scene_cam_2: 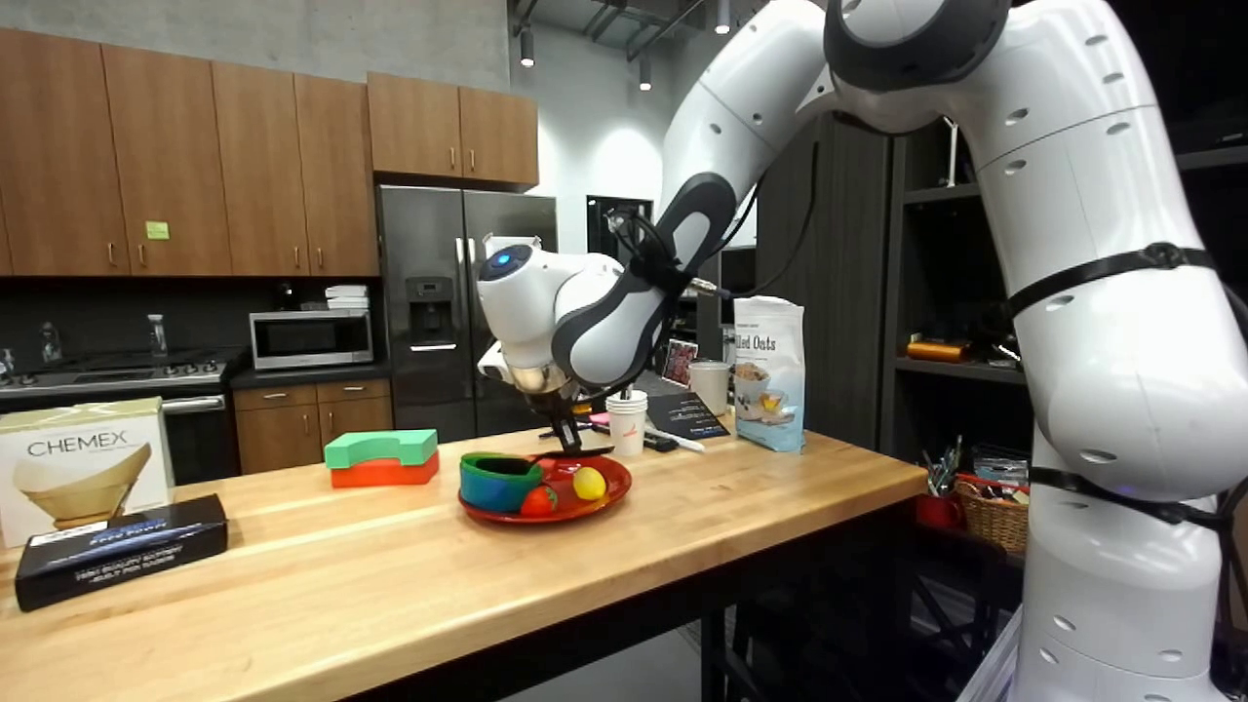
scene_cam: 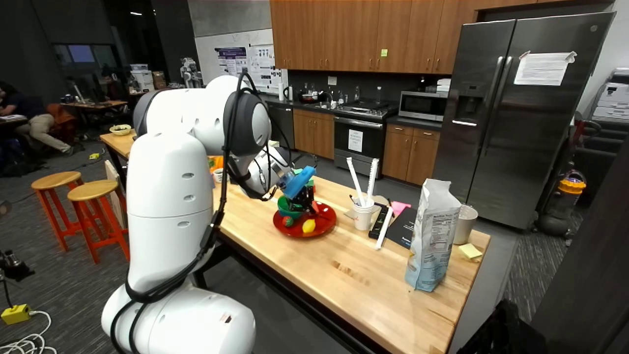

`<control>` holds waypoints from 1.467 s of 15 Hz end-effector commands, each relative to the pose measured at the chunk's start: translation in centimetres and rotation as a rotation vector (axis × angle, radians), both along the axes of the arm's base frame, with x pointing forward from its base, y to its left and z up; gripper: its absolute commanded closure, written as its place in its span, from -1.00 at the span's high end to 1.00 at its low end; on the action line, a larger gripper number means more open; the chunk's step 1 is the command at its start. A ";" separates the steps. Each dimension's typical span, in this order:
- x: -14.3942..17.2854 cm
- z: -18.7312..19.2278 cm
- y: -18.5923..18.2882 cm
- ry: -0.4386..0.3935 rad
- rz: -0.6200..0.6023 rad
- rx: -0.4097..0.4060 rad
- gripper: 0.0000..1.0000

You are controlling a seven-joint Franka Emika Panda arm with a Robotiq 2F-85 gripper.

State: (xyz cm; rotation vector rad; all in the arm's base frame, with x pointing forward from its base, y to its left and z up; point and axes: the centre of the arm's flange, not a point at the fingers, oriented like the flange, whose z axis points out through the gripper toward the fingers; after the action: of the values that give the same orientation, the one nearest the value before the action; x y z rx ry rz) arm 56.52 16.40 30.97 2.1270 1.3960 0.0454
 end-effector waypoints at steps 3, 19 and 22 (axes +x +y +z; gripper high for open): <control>-0.5 -0.3 -0.7 -0.040 -0.057 -0.101 -0.98; -0.9 -0.6 -0.6 -0.121 -0.094 -0.170 -0.98; -0.8 -0.8 -0.6 -0.150 -0.089 -0.176 -0.98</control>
State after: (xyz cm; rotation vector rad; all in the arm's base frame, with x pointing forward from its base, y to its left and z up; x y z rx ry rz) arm 55.92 16.02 30.43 2.0197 1.1994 0.0183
